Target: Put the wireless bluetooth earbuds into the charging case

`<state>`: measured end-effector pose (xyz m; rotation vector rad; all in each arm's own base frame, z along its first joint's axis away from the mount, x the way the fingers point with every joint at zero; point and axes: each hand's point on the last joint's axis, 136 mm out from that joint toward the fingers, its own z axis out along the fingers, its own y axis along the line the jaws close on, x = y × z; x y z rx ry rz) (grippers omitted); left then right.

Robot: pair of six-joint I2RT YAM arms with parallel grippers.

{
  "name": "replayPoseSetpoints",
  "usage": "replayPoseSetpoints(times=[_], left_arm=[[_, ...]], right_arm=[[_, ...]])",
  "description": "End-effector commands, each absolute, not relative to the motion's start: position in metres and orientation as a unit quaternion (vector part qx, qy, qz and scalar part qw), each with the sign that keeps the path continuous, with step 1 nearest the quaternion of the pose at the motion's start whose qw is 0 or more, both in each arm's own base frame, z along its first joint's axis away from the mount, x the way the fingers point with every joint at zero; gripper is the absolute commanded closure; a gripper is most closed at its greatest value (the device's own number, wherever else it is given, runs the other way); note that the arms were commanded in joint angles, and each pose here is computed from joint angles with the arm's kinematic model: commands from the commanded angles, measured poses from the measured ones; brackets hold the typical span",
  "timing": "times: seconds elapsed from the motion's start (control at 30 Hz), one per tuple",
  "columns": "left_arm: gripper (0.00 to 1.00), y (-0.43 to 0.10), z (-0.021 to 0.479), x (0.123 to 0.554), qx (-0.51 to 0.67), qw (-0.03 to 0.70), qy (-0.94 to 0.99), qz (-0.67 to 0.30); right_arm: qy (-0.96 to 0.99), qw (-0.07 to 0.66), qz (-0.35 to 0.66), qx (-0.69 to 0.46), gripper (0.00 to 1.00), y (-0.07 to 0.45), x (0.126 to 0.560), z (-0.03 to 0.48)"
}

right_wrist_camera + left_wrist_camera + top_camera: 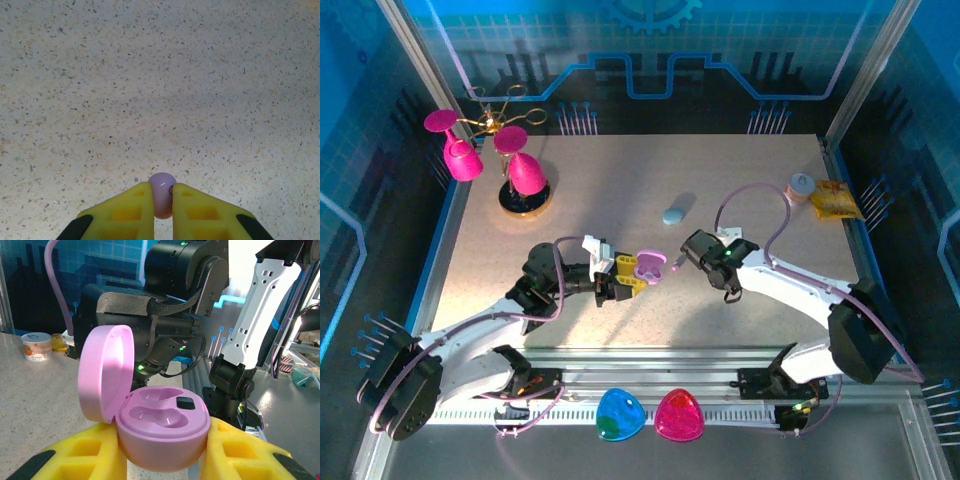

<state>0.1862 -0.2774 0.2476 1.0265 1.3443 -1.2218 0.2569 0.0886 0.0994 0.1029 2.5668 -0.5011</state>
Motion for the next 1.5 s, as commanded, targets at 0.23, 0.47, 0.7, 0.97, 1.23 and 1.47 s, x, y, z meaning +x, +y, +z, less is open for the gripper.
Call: replayPoseSetpoints(times=[0.23, 0.47, 0.7, 0.97, 1.23, 1.47], left_arm=[[0.68, -0.273, 0.252, 0.183, 0.436, 0.523, 0.542, -0.493], [0.68, -0.272, 0.248, 0.186, 0.433, 0.527, 0.547, -0.486], [0.68, -0.271, 0.235, 0.216, 0.416, 0.564, 0.572, -0.427], [0.69, -0.272, 0.222, 0.263, 0.395, 0.617, 0.587, -0.346], [0.69, -0.276, 0.212, 0.280, 0.392, 0.628, 0.590, -0.322], [0.69, -0.275, 0.212, 0.280, 0.388, 0.632, 0.590, -0.320]], right_arm=[[0.957, 0.226, -0.174, 0.054, 0.92, 0.097, 0.256, 0.094], [0.960, 0.230, -0.147, 0.058, 0.92, 0.103, 0.257, 0.103], [0.956, 0.271, -0.096, 0.055, 0.92, 0.115, 0.252, 0.149], [0.949, 0.312, 0.015, 0.030, 0.93, 0.164, 0.249, 0.199], [0.921, 0.359, 0.147, -0.022, 0.93, 0.236, 0.256, 0.247], [0.914, 0.351, 0.196, -0.052, 0.93, 0.277, 0.267, 0.256]])
